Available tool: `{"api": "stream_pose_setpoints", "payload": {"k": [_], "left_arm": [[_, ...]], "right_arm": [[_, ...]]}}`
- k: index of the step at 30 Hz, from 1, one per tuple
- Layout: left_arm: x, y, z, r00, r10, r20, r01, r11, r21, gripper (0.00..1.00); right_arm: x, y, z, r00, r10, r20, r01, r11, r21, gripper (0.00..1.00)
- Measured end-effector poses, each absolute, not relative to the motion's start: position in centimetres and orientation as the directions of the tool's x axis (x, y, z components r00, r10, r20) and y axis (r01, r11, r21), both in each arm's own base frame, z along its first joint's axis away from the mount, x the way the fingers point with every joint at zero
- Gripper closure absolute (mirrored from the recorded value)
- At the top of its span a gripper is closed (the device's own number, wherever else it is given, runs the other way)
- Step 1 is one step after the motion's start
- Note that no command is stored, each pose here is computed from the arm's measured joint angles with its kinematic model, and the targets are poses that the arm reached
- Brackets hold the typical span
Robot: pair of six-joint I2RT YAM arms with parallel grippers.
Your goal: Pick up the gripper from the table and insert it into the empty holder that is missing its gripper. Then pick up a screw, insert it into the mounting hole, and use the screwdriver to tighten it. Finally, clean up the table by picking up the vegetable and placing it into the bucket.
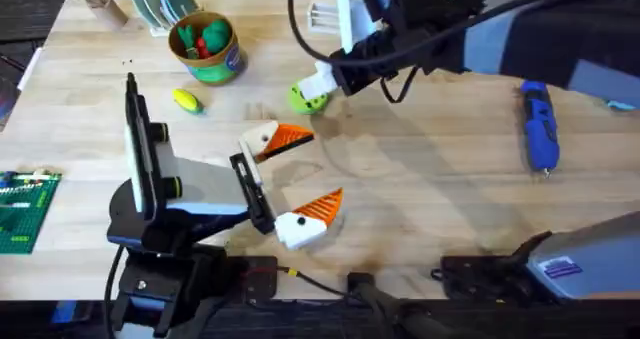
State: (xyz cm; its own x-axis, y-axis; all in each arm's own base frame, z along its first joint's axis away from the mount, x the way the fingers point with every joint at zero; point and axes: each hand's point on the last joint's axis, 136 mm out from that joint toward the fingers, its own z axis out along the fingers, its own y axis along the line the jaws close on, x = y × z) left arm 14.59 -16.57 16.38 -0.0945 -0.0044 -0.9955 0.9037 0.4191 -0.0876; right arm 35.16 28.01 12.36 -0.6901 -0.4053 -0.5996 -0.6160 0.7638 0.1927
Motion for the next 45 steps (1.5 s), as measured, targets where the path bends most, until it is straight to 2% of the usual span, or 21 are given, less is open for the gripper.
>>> {"api": "stream_pose_setpoints", "payload": {"k": [2,6,11,23,28,37,45], "left_arm": [[14.6,-16.6,16.4,-0.094,-0.004,-0.996,0.904,0.419,-0.088,0.008],[14.6,-16.6,16.4,-0.094,-0.004,-0.996,0.904,0.419,-0.088,0.008],[14.6,-16.6,16.4,-0.094,-0.004,-0.996,0.904,0.419,-0.088,0.008],[14.6,-16.6,16.4,-0.094,-0.004,-0.996,0.904,0.419,-0.088,0.008],[14.6,-16.6,16.4,-0.094,-0.004,-0.996,0.904,0.419,-0.088,0.008],[14.6,-16.6,16.4,-0.094,-0.004,-0.996,0.904,0.419,-0.087,0.008],[14.6,-16.6,16.4,-0.094,-0.004,-0.996,0.904,0.419,-0.088,0.008]], "right_arm": [[34.8,28.4,11.2,-0.698,-0.424,-0.577,-0.622,0.759,0.195,0.147],[33.9,29.4,9.2,-0.708,-0.457,-0.539,-0.635,0.747,0.2,0.159],[33.1,30.4,8.7,-0.703,-0.481,-0.523,-0.651,0.732,0.201,0.181],[35.0,31.9,7.7,-0.711,-0.501,-0.494,-0.647,0.741,0.178,0.376],[34.6,31.9,7.0,-0.694,-0.54,-0.476,-0.664,0.736,0.134,0.404],[34.5,31.7,6.2,-0.685,-0.565,-0.46,-0.672,0.734,0.099,0.62],[34.9,31.9,6.1,-0.679,-0.564,-0.471,-0.673,0.734,0.09,0.628]]}}
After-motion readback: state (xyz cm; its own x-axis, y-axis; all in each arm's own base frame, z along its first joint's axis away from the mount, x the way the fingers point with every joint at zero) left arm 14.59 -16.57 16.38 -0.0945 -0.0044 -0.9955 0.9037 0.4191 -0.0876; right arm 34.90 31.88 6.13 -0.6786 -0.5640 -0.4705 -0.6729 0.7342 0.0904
